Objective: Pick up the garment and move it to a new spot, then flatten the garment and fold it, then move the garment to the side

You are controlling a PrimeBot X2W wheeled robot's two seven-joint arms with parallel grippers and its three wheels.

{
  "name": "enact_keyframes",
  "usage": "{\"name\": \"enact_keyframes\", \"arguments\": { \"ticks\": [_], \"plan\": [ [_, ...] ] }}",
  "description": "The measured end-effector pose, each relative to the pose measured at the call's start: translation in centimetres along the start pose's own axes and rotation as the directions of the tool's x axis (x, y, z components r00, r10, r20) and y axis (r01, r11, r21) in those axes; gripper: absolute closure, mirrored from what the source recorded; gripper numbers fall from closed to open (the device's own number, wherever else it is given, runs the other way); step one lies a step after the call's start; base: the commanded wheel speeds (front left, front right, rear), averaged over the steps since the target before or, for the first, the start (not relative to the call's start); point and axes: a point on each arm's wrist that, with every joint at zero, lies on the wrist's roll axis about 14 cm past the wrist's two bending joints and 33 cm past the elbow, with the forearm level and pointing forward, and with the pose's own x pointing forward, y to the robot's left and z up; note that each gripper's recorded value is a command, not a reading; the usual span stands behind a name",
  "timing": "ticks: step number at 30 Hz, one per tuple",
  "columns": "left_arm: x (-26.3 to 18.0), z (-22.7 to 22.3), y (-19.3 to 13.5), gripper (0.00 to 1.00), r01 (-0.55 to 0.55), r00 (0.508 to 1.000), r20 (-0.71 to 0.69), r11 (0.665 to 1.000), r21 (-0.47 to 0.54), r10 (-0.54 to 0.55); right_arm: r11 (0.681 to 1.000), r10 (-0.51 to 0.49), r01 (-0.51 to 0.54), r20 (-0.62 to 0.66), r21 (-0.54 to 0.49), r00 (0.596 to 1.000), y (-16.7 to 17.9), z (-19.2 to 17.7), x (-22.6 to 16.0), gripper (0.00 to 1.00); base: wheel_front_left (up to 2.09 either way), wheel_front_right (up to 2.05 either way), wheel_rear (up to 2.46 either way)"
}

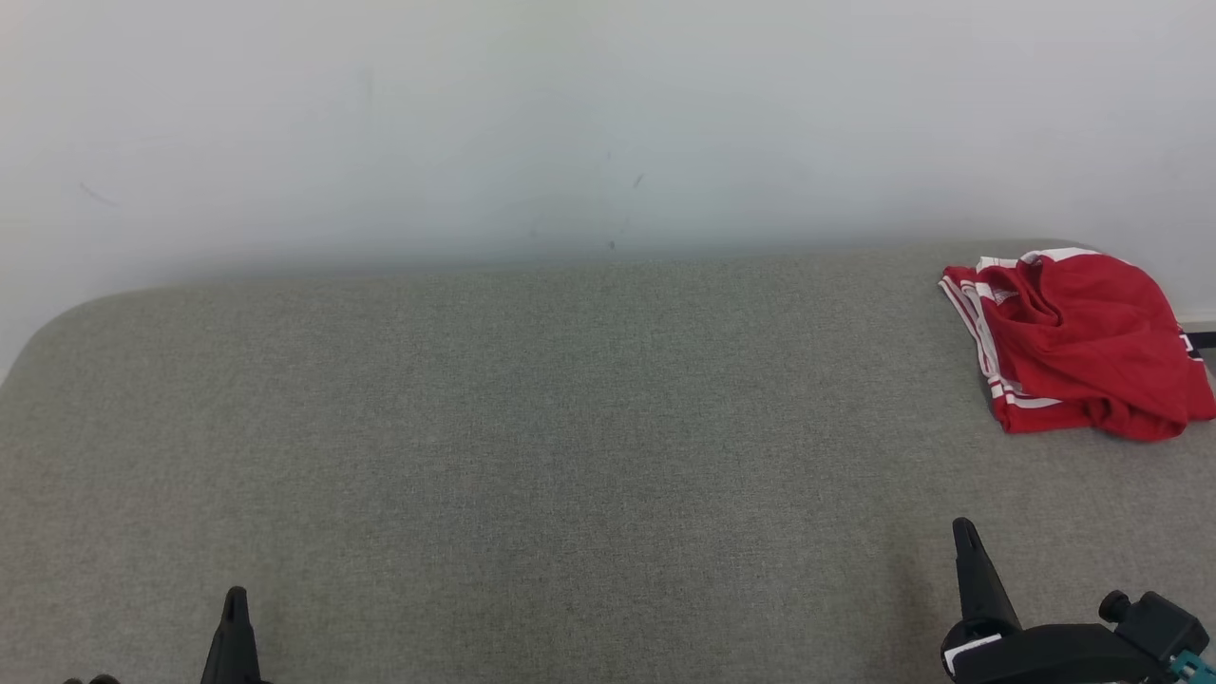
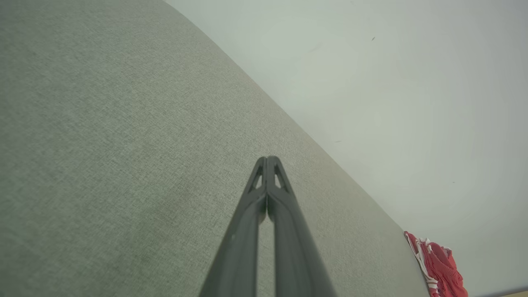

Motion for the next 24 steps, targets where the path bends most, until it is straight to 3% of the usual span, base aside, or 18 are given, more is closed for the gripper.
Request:
{"name": "enact_keyframes", "arguments": {
  "ticks": [24],
  "plan": [
    [0.92,-0.24,-1.03,1.0,0.024,0.999,-0.025,0.956,-0.291,-0.033,0.961,0.0,0.004,-0.013,0.275,1.0,0.34,-0.03,0.88,1.0,0.0,0.0,0.0]
  ]
}}
